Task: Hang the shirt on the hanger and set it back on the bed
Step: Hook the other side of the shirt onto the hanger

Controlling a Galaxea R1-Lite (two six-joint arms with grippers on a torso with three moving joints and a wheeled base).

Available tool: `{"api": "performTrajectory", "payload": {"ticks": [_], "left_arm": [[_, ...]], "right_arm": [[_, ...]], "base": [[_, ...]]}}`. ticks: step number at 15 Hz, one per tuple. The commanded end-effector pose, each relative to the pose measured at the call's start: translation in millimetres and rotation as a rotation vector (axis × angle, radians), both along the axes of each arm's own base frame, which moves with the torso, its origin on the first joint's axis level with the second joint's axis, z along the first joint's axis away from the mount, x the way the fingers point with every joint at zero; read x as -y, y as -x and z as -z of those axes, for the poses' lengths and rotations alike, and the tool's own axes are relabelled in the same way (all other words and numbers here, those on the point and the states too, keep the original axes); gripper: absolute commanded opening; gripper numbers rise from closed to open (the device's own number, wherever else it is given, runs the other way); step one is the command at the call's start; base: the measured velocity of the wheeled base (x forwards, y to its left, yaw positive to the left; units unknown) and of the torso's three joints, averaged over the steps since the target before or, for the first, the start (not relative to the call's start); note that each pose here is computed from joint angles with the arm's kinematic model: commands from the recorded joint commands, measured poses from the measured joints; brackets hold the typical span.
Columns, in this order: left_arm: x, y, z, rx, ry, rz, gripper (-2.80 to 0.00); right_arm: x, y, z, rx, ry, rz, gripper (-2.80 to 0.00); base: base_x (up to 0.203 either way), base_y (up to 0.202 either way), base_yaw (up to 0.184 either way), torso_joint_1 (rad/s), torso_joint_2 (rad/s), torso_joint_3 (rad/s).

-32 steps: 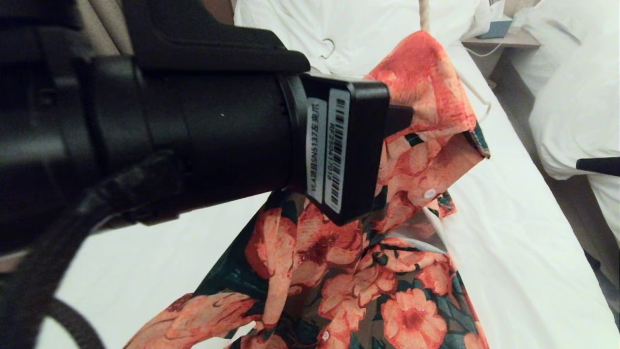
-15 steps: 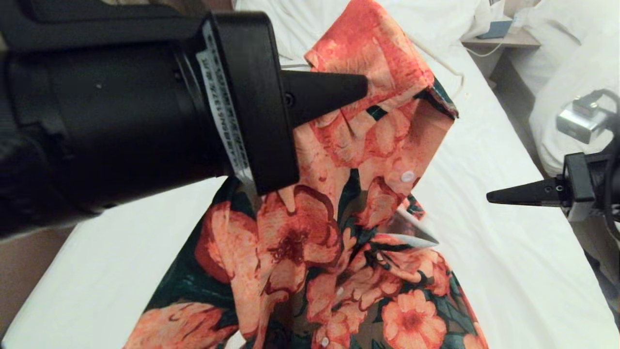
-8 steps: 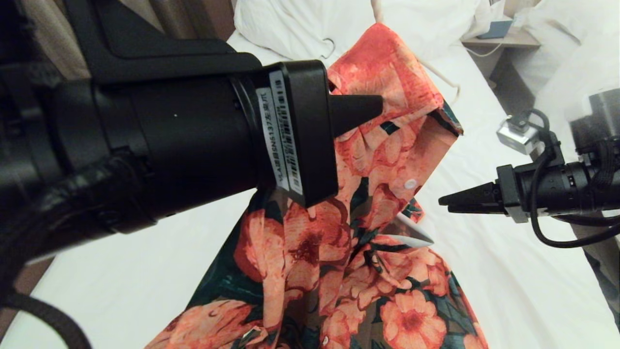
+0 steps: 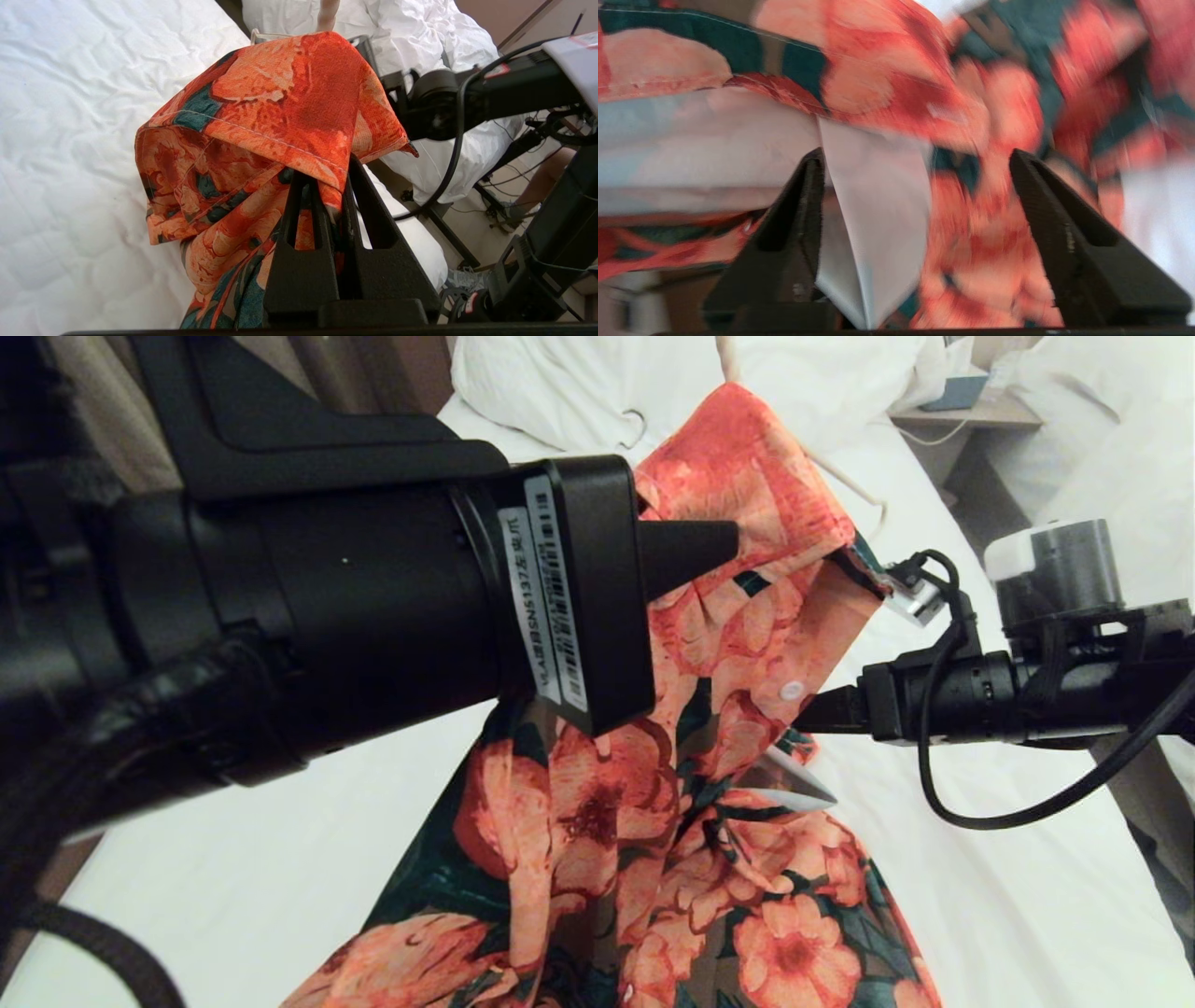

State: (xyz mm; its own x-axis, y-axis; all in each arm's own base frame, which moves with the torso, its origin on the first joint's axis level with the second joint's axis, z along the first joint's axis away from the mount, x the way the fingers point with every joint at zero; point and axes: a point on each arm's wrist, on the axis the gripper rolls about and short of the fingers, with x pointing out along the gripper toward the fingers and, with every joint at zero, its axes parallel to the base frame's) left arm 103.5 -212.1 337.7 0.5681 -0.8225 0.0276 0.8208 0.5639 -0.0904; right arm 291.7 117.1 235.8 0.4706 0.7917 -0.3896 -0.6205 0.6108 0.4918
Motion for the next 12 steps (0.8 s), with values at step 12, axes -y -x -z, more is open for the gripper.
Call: {"api": "performTrajectory", "payload": {"ticks": [12], "left_arm": [[0, -2, -1, 0.007, 0.015, -0.012, -2.80]], "right_arm": [[-31, -23, 11, 0.260, 0.162, -0.195, 0.00]], "base": [[0.000, 0.000, 0.000, 0.000, 0.00, 0.000]]}}
